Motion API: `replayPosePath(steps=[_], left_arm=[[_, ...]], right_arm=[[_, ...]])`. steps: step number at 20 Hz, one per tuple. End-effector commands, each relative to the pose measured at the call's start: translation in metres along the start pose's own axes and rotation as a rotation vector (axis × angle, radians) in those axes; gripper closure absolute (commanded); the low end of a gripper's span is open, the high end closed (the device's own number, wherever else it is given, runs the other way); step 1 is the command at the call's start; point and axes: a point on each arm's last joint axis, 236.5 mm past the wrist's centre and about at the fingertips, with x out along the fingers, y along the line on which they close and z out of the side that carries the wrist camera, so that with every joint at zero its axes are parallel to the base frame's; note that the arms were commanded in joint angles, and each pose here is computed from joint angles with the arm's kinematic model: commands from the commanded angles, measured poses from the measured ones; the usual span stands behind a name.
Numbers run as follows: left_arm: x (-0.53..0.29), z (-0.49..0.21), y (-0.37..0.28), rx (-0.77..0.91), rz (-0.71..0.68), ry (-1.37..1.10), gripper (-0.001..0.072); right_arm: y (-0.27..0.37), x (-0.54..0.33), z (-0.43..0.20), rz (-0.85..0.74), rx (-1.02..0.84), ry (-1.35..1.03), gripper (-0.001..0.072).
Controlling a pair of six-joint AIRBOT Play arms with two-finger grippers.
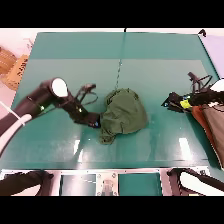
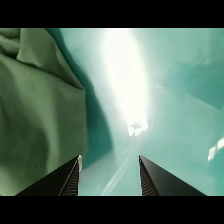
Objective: Fold the shirts.
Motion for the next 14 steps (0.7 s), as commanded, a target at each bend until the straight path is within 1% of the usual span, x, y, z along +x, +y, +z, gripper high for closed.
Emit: replayPosePath(steps=[1, 4, 8, 9, 10, 11, 12, 13, 14], left_arm=[[0.046, -0.022, -0.007, -0.154, -0.182, -0.005, -0.0013], [0.074, -0.022, -0.009, -0.207, -0.203, -0.074, -0.0013], [0.106, -0.023, -0.018, -0.2, -0.175, -0.095, -0.0009], [0.108, -0.022, -0.017, -0.206, -0.174, -0.098, 0.0104], [0.108, -0.02, -0.017, -0.204, -0.172, -0.106, 0.0253], [0.107, -0.017, -0.017, -0.201, -0.171, -0.114, 0.0381], [0.106, -0.015, -0.016, -0.186, -0.161, -0.117, 0.0485], [0.104, -0.013, -0.015, -0.161, -0.145, -0.12, 0.0638], [0.102, -0.01, -0.014, -0.131, -0.128, -0.123, 0.0684]], right_arm=[[0.009, 0.041, 0.004, 0.132, 0.018, 0.078, 0.0279], [0.02, 0.076, 0.001, 0.201, 0.028, 0.135, 0.0278], [0.038, 0.119, -0.014, 0.212, 0.024, 0.197, 0.0279], [0.044, 0.124, -0.017, 0.216, 0.019, 0.205, 0.028], [0.047, 0.127, -0.02, 0.215, 0.006, 0.212, 0.0293], [0.051, 0.128, -0.022, 0.218, -0.027, 0.213, 0.0378], [0.053, 0.127, -0.021, 0.22, -0.042, 0.212, 0.0486], [0.054, 0.126, -0.019, 0.222, -0.044, 0.209, 0.0634], [0.055, 0.123, -0.016, 0.226, -0.046, 0.205, 0.0692]])
